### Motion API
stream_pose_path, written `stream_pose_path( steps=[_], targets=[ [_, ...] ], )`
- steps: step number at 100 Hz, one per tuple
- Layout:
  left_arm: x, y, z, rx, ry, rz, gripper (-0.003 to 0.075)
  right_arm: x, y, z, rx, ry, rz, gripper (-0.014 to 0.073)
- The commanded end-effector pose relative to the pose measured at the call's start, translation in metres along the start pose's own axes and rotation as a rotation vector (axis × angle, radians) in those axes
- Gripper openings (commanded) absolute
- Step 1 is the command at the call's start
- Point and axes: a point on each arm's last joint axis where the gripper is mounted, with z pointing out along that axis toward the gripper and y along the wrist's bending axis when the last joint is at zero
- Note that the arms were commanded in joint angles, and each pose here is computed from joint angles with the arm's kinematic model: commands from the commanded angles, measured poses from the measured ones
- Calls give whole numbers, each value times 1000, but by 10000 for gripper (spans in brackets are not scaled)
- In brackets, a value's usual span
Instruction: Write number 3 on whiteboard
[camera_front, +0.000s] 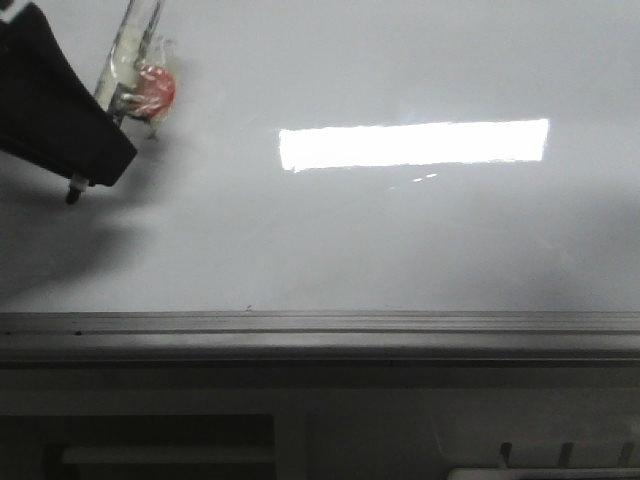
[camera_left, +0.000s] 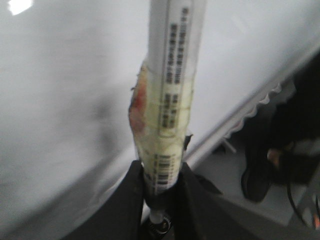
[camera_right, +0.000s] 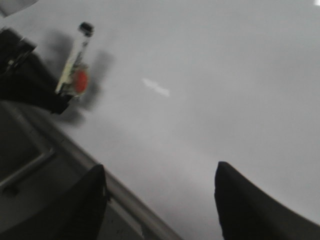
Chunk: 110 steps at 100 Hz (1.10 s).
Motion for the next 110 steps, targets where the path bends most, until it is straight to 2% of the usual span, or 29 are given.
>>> stream_pose_path(
  steps=[1,15,29,45,66,90,110],
  targets=[
    [-6,-29,-26,102,-23,247,-20,-22,12,0,-101,-21,-91,419],
    [10,-60,-51,223,-4,586,-21,-38,39,12,-261,-47,-195,419],
    [18,-71,-71,184,-59,765,-21,-46,63,28,-363,-86,-237,421],
    [23,-74,-85,143,-98,801,-20,-48,83,44,-418,-111,-256,421],
    [26,-75,-86,160,-80,805,-20,-52,104,53,-467,-175,-269,421],
    [27,-76,-86,171,-69,805,-20,-70,111,52,-486,-215,-265,421],
    [26,-76,-83,199,-56,792,-20,-76,121,66,-526,-128,-276,420]
  ],
)
